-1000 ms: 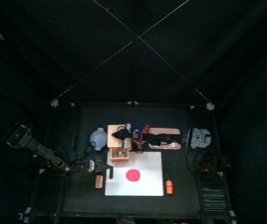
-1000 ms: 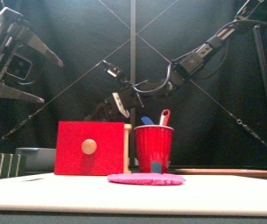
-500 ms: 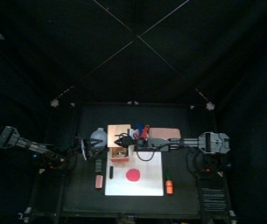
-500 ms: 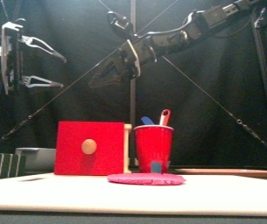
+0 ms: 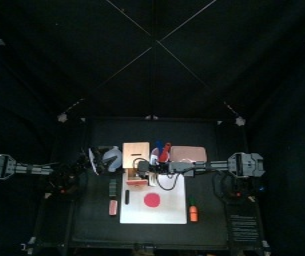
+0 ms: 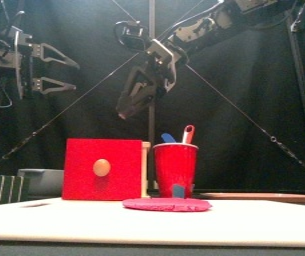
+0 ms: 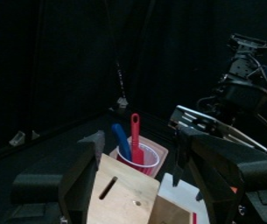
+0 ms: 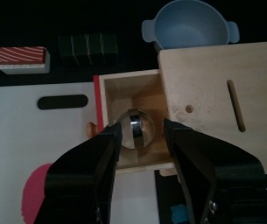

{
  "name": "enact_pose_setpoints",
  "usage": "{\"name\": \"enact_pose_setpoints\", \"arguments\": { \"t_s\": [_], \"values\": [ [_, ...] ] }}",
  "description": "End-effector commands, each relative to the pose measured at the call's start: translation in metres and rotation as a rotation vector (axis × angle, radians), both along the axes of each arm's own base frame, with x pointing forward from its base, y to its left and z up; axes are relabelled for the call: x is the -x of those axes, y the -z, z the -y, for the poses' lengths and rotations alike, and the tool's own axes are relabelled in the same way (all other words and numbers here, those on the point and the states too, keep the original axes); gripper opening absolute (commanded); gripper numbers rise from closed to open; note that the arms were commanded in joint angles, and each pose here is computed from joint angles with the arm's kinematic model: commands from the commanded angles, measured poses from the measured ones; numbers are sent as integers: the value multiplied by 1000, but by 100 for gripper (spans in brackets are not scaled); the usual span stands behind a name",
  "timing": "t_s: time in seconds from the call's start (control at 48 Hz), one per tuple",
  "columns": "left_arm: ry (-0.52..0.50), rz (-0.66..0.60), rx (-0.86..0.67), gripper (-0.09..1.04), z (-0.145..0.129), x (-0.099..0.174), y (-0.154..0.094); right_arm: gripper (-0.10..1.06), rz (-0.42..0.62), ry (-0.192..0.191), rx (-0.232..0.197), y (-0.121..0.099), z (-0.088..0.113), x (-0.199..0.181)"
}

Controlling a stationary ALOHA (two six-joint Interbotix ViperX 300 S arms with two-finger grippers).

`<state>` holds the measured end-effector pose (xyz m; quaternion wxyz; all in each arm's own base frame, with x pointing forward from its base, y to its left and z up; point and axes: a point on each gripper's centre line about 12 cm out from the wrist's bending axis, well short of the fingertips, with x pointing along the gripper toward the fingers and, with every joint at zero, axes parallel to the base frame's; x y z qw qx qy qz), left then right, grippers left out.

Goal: Get the cutter from the drawer then cut the dough then place the extra dough in the bowl
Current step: Place the cutter on the board

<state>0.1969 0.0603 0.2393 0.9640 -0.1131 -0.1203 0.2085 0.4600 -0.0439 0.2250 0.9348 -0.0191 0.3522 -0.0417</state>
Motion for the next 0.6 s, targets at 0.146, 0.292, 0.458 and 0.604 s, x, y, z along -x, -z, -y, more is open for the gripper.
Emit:
{"name": "enact_pose_setpoints", "arguments": {
  "t_s": [0.146, 0.292, 0.458, 0.604],
  "values": [
    [63, 24, -119, 97, 9, -2, -12, 79, -14, 4, 2, 2, 3, -16],
    [110, 32, -173, 97, 16, -3, -16, 79, -52, 7, -3, 10, 4, -24],
    [118, 45, -189, 97, 18, -1, -19, 79, -75, 4, 3, 17, 4, -29],
    [121, 53, -192, 97, 18, -1, -21, 79, -87, 4, 10, 22, 6, -32]
  ]
}}
